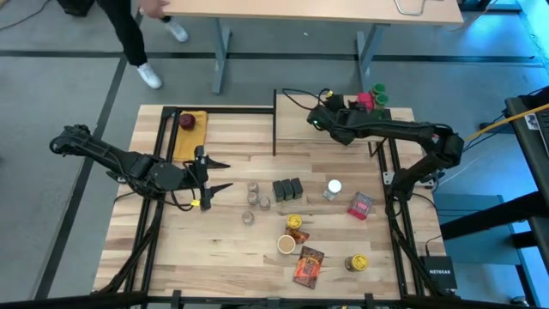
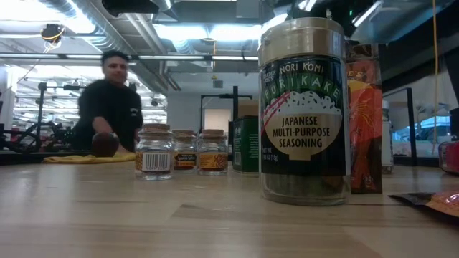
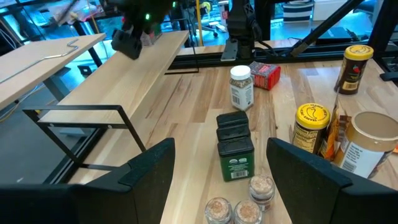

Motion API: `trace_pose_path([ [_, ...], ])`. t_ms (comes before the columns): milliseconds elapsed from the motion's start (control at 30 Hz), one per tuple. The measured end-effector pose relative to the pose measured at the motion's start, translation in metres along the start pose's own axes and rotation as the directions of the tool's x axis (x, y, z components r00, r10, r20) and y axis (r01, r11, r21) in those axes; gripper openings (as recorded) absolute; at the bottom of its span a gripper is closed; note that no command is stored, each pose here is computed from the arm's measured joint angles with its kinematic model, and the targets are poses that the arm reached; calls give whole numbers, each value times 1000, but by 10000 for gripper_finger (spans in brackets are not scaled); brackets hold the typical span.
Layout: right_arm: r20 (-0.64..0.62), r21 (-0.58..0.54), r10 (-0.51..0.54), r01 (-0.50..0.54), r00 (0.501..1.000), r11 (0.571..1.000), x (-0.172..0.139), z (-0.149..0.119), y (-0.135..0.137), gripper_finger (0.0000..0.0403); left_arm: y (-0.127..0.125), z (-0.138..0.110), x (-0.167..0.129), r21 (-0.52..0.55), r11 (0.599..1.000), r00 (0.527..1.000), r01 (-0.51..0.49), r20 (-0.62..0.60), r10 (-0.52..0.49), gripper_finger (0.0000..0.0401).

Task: Shelf spices
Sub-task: Put the red seasoning can on the shelf and align it with the other red seasoning can

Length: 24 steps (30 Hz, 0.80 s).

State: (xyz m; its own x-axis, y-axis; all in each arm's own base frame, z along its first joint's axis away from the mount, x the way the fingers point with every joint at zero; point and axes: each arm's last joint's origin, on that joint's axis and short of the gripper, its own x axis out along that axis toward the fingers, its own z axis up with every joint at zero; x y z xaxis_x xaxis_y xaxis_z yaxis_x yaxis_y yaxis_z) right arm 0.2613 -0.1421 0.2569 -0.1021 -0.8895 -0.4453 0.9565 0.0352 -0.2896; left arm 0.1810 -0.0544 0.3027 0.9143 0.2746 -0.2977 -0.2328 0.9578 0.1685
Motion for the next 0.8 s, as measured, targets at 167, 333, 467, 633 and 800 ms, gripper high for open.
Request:
trace_pose_path([
  [167, -21, -155, 235, -236, 972, 959, -46, 20, 2, 328, 0, 0, 0, 0, 1000, 1000, 0, 0, 0, 249],
  [333, -141, -272, 470, -490, 871, 828, -100, 33, -4, 328, 0, 0, 0, -13, 1000, 1000, 0, 0, 0, 249],
  [467, -344, -286, 571, -663, 745, 692, -142, 30, -17, 328, 0, 0, 0, -14, 1000, 1000, 0, -1, 0, 249],
  [633, -575, -182, 569, -771, 587, 611, -180, 7, -28, 328, 0, 0, 0, -21, 1000, 1000, -1, -1, 1, 249],
  [800, -758, -108, 497, -833, 423, 543, -211, -29, -32, 328, 0, 0, 0, -25, 1000, 1000, 0, -2, 0, 249],
])
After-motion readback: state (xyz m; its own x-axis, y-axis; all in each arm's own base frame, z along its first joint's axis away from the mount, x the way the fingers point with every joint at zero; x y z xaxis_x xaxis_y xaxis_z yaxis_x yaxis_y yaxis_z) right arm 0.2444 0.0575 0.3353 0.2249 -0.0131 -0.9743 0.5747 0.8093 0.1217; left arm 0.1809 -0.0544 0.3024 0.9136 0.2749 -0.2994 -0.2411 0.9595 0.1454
